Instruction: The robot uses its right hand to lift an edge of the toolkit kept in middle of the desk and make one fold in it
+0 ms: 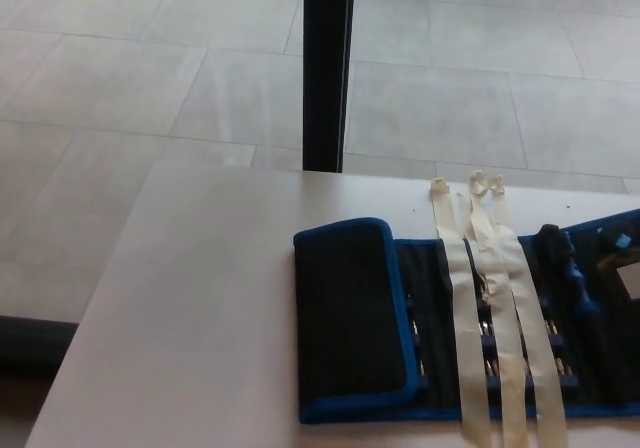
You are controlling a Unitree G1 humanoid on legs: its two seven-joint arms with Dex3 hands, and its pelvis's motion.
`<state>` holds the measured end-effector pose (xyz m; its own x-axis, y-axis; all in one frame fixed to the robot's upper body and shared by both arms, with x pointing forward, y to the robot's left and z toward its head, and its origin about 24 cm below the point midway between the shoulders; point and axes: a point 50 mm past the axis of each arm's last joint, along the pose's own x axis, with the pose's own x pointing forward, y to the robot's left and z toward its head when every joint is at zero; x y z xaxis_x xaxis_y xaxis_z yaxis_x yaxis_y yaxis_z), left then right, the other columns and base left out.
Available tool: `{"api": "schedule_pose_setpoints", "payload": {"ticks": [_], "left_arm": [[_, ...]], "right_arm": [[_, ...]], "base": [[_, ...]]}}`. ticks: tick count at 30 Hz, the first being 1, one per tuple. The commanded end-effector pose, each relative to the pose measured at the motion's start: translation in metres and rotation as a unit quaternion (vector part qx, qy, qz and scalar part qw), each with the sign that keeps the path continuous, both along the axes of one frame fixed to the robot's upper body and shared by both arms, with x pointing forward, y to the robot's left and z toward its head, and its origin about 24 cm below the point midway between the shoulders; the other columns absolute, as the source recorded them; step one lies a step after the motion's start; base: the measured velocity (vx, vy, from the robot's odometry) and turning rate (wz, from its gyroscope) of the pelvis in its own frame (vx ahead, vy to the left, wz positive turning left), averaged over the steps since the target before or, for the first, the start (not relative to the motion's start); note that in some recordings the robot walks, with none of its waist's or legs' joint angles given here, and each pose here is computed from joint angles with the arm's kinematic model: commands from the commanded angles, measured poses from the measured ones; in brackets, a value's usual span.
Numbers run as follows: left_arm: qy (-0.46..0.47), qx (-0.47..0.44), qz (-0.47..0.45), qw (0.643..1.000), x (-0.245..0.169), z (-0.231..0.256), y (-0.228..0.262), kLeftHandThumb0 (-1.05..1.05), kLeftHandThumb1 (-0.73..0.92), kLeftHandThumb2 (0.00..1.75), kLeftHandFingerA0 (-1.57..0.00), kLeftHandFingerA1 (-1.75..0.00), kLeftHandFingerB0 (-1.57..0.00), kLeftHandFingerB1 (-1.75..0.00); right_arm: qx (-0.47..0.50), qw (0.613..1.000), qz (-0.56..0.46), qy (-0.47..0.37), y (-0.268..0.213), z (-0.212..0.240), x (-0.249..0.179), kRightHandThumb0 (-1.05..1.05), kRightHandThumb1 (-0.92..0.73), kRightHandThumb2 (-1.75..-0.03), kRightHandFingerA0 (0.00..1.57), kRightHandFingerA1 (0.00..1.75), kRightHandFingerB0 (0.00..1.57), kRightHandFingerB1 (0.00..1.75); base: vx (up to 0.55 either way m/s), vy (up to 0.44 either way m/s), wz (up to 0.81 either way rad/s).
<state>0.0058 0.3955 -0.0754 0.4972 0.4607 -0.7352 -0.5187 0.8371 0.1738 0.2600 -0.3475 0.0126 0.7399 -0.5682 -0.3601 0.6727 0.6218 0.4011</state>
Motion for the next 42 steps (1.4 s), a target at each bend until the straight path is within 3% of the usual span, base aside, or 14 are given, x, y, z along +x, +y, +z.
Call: {"api": "schedule_pose_setpoints", "payload": {"ticks": [1,12,21,22,26,27,28,29,33,34,35,38,41,42], "left_arm": [[-0.007,0.015,-0.013,1.0,0.002,0.003,0.002,-0.7,0.86,0.66,-0.39,-0.58,-0.37,-0.36],[-0.012,0.014,-0.016,1.0,0.004,0.004,0.003,-0.7,0.88,0.67,-0.38,-0.54,-0.34,-0.34],[-0.018,0.016,-0.018,1.0,0.005,0.007,0.005,-0.72,0.87,0.67,-0.37,-0.55,-0.32,-0.33],[-0.015,0.017,-0.019,1.0,0.005,0.007,0.005,-0.73,0.88,0.67,-0.36,-0.54,-0.3,-0.33],[-0.014,0.015,-0.021,1.0,0.004,0.006,0.005,-0.75,0.87,0.67,-0.37,-0.58,-0.31,-0.35],[-0.013,0.015,-0.021,1.0,0.003,0.006,0.005,-0.75,0.87,0.67,-0.37,-0.58,-0.31,-0.35],[-0.012,0.013,-0.013,1.0,0.002,0.005,0.006,-0.73,0.87,0.67,-0.38,-0.57,-0.32,-0.33],[-0.01,0.014,-0.012,1.0,0.002,0.005,0.006,-0.74,0.87,0.67,-0.4,-0.59,-0.32,-0.33],[-0.006,0.014,-0.02,1.0,0.001,0.005,0.005,-0.74,0.89,0.67,-0.37,-0.53,-0.3,-0.32],[-0.004,0.014,-0.022,1.0,0.001,0.005,0.005,-0.75,0.88,0.67,-0.37,-0.53,-0.31,-0.32],[-0.004,0.016,-0.023,1.0,0.001,0.005,0.005,-0.75,0.88,0.67,-0.38,-0.53,-0.32,-0.32],[-0.005,0.015,-0.029,0.999,0.002,0.005,0.003,-0.74,0.89,0.67,-0.36,-0.52,-0.31,-0.32],[-0.005,0.012,-0.019,1.0,0.002,0.004,0.003,-0.74,0.88,0.67,-0.39,-0.56,-0.33,-0.34],[-0.004,0.015,-0.021,1.0,0.001,0.004,0.003,-0.74,0.89,0.67,-0.39,-0.55,-0.32,-0.34]], "right_arm": [[0.04,0.999,0.025,-0.011,0.023,-0.005,0.01,-0.87,-0.92,-0.75,0.23,0.48,0.21,0.36],[0.146,0.986,0.042,-0.072,0.089,-0.011,0.012,-0.88,-0.92,-0.76,0.23,0.55,0.19,0.38],[0.086,0.988,0.115,-0.053,0.119,-0.01,0.0,-0.86,-0.92,-0.76,0.2,0.49,0.16,0.38],[0.066,0.988,0.131,-0.05,0.121,-0.008,0.0,-0.83,-0.76,-1.08,0.18,0.55,0.15,0.48],[-0.007,0.984,0.173,-0.04,0.126,0.002,-0.004,-0.82,-0.76,-1.12,0.23,0.58,0.12,0.48],[-0.007,0.984,0.174,-0.04,0.126,0.002,-0.005,-0.82,-0.76,-1.12,0.23,0.58,0.12,0.48],[-0.052,0.981,0.183,-0.043,0.128,0.009,-0.005,-0.84,-0.92,-0.74,0.28,0.52,0.18,0.39],[-0.06,0.981,0.179,-0.048,0.13,0.014,-0.005,-0.84,-0.92,-0.72,0.33,0.53,0.23,0.39],[-0.102,0.971,0.198,-0.09,0.131,0.036,-0.001,-0.82,-0.92,-0.71,0.32,0.56,0.23,0.42],[-0.122,0.964,0.212,-0.1,0.132,0.041,-0.001,-0.81,-0.74,-1.09,0.26,0.6,0.16,0.5],[-0.143,0.959,0.222,-0.103,0.134,0.045,-0.001,-0.81,-0.92,-0.71,0.3,0.55,0.19,0.42],[-0.173,0.95,0.231,-0.12,0.139,0.054,0.001,-0.8,-0.92,-0.71,0.35,0.57,0.27,0.44],[-0.201,0.935,0.262,-0.128,0.146,0.061,0.001,-0.85,-0.84,-0.85,0.3,0.58,0.21,0.46],[-0.212,0.929,0.274,-0.132,0.149,0.063,0.001,-0.8,-0.92,-0.76,0.27,0.59,0.19,0.45]], "base": [[0.0,0.0,0.0],[0.0,0.0,-0.02],[0.0,0.0,-0.01],[0.0,0.0,0.0],[0.0,0.0,0.0],[0.0,0.0,0.0],[0.0,0.0,0.0],[0.0,0.0,0.0],[0.0,0.0,0.0],[0.0,0.0,0.0],[0.0,0.0,0.0],[0.0,0.0,0.07],[0.0,0.0,0.08],[0.0,0.0,0.1]]}}
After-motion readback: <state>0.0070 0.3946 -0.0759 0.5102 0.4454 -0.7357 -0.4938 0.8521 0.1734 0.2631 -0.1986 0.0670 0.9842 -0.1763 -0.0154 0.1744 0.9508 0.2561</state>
